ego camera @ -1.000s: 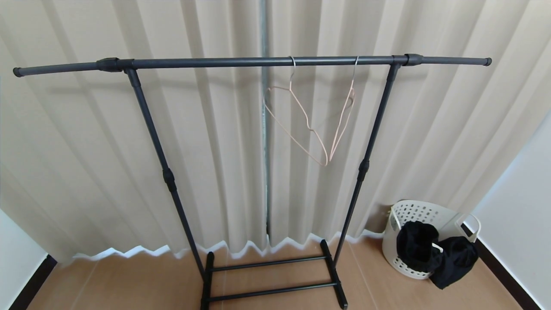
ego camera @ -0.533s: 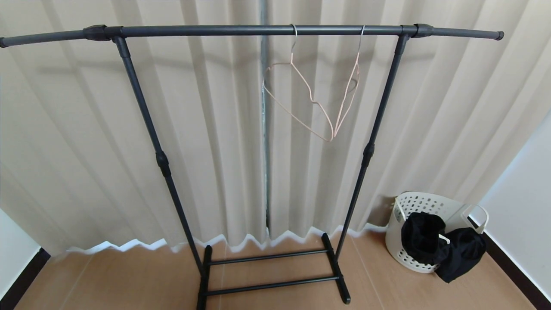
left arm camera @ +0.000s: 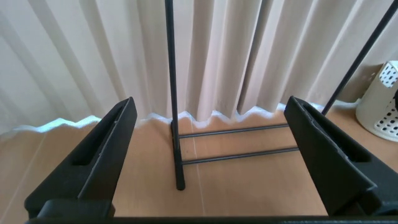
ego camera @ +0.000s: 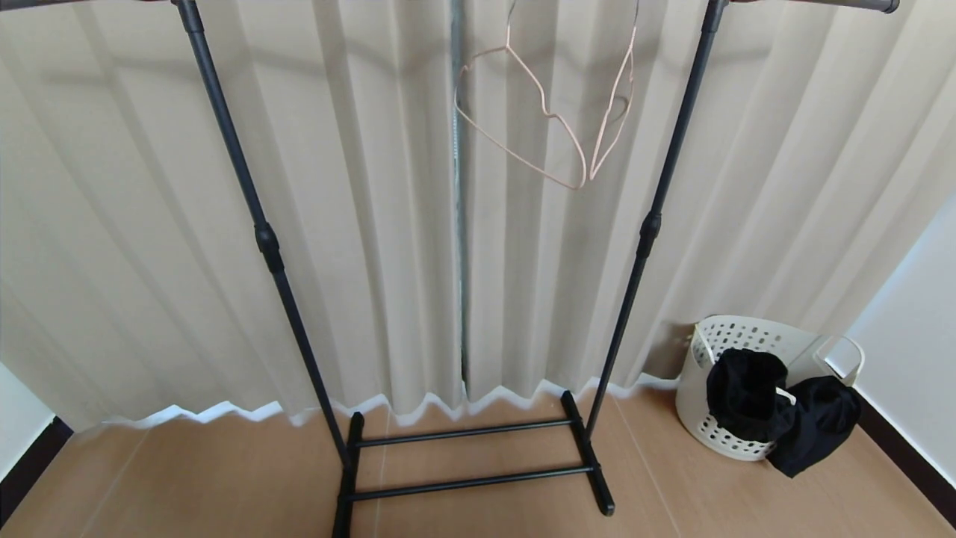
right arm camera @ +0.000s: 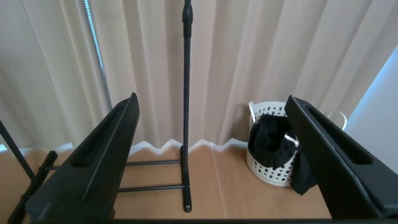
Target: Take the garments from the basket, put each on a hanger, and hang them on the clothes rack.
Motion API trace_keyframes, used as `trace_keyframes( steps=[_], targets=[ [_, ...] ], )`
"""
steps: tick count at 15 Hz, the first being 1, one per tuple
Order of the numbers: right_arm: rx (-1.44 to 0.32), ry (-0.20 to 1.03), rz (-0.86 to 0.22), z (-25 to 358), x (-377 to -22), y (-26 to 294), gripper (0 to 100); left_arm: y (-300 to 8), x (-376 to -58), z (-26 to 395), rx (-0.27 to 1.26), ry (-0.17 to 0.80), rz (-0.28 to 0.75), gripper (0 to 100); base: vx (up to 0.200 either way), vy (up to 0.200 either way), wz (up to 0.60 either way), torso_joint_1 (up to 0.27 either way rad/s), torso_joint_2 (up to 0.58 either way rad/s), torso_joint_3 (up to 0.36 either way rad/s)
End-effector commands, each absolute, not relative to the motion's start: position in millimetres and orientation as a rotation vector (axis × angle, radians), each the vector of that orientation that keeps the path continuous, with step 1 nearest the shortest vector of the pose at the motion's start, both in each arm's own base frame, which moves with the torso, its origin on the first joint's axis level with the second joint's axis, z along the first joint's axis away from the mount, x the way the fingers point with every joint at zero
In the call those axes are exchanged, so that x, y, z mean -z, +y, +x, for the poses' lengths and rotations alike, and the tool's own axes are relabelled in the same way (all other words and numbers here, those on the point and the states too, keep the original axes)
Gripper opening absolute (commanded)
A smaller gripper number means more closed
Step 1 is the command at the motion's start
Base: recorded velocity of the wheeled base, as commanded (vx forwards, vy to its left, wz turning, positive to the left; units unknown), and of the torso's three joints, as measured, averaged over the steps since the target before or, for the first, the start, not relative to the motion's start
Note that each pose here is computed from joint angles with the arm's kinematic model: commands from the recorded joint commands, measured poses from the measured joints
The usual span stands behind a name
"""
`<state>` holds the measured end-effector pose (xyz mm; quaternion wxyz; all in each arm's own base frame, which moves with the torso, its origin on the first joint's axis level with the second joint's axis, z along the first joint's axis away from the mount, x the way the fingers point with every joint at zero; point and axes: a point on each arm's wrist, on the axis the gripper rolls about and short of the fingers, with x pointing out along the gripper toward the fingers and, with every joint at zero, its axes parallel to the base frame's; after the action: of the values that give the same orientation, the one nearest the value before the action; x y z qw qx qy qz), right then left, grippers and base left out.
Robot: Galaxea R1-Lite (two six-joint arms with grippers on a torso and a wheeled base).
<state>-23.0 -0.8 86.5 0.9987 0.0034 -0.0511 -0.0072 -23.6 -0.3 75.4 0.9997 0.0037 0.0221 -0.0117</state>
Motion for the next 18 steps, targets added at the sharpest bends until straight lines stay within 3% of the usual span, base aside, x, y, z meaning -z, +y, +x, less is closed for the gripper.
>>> trace_keyframes(
  steps=[1, 10, 13, 18],
  targets=[
    [0.014, -0.103, 0.006, -23.0, -86.6, -0.8, 100, -0.3, -75.7, -23.7, 0.023, 0.043, 0.007, 100, 0.0, 0.0, 0.0, -0.124, 0.49, 0.344],
    [0.015, -0.103, 0.01, -23.0, -86.6, -0.8, 100, -0.3, -75.3, -23.6, 0.023, 0.044, 0.006, 100, 0.0, 0.0, 0.0, -0.077, 0.44, 0.356],
    [0.014, -0.103, 0.005, -23.0, -86.6, -0.8, 100, -0.3, -75.7, -23.7, 0.025, 0.043, 0.009, 100, 0.0, 0.0, 0.0, -0.012, 0.1, 0.1],
    [0.014, -0.103, 0.005, -23.0, -86.6, -0.8, 100, -0.4, -75.3, -23.5, 0.026, 0.046, 0.012, 100, 0.0, 0.0, -0.6, 0.0, 0.01, 0.013]
  ],
)
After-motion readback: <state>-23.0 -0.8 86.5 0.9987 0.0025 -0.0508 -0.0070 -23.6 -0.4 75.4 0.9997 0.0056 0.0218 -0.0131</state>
